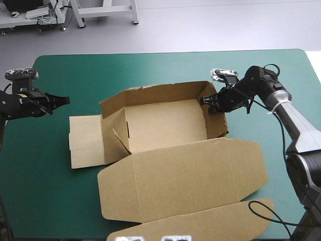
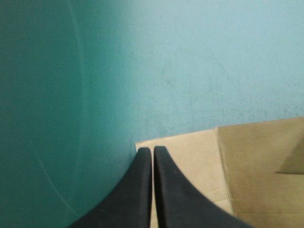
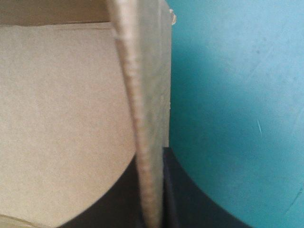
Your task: Fold the box
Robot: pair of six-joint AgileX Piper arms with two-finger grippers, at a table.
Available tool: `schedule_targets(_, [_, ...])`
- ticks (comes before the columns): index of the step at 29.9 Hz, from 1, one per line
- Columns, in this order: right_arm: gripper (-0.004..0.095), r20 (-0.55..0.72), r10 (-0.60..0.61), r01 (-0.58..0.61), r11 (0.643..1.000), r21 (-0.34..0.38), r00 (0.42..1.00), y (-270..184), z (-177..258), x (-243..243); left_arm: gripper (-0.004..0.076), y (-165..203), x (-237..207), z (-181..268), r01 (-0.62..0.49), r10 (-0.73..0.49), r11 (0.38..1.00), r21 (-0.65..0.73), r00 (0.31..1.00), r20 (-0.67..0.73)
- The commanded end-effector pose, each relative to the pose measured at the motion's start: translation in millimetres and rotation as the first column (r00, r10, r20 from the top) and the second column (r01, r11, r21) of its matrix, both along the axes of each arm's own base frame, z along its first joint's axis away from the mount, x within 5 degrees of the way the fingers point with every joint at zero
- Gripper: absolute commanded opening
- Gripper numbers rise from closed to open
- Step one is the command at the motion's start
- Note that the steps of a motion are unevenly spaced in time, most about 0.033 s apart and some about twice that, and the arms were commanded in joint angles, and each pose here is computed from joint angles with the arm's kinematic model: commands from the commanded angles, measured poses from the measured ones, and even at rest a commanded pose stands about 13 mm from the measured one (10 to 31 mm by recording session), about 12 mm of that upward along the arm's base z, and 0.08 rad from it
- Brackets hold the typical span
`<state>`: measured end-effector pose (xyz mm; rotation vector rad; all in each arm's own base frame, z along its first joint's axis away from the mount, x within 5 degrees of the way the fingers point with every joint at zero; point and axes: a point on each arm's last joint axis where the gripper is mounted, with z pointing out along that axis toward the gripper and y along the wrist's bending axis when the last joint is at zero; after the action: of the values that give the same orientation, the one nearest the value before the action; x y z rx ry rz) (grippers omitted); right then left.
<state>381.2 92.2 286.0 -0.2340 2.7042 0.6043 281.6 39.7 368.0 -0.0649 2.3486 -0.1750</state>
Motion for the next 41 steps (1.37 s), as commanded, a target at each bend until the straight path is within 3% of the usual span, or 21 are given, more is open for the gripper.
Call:
schedule_targets(1, [-0.0018, 0.172, -0.05, 0.014, 0.978, 0.207, 0.984, -17.1, 71.6, -21.1, -0.0002, -0.5, -1.0, 29.2, -0.019, 0.016, 1.0, 0.015, 0.988, 0.151])
schedule_targets(5, [-0.0018, 0.236, -0.087, 0.018, 0.96, 0.28, 0.968, -38.7, 103.1, -39.6, -0.0002, 3.5, 4.3, 36.2, -0.034, 0.034, 0.999, -0.002, 0.982, 0.185])
schedule_targets(11, [-0.0018, 0.313, -0.107, 0.0, 0.946, 0.324, 0.944, -62.6, 138.6, -70.9, -0.0002, 17.4, 11.3, 45.9, -0.049, 0.107, 0.973, -0.225, 0.961, 0.254])
schedule_targets(15, [-0.0018, 0.367, -0.086, -0.097, 0.886, 0.452, 0.926, -68.9, 162.6, -90.8, -0.0002, 19.4, 17.4, 44.4, 0.021, 0.089, 0.922, -0.386, 0.96, 0.266])
schedule_targets(17, [-0.0018, 0.399, -0.108, -0.107, 0.87, 0.481, 0.91, -71.6, 172.6, -97.6, -0.0002, 13.8, 21.7, 43.6, 0.085, 0.051, 0.883, -0.461, 0.961, 0.273])
schedule_targets(21, [-0.0018, 0.439, -0.11, -0.128, 0.869, 0.477, 0.892, -71.5, 182.0, -107.6, -0.0002, -0.8, 26.9, 44.5, 0.261, -0.075, 0.758, -0.598, 0.945, 0.317])
schedule_targets(23, [-0.0018, 0.441, -0.111, -0.131, 0.867, 0.481, 0.891, -71.1, 182.9, -108.3, -0.0003, -6.5, 27.2, 48.0, 0.339, -0.121, 0.666, -0.664, 0.928, 0.352])
schedule_targets(29, [-0.0018, 0.459, -0.143, -0.115, 0.865, 0.488, 0.877, -72.5, 184.9, -105.7, -0.0003, -19.0, 15.4, 65.6, 0.503, -0.21, 0.462, -0.73, 0.862, 0.461])
schedule_targets(41, [-0.0017, 0.517, -0.24, -0.05, 0.873, 0.485, 0.822, -78.5, 188.8, -96.1, -0.0009, -60.0, -20.6, 98.2, 0.615, -0.298, 0.407, -0.675, 0.788, 0.538])
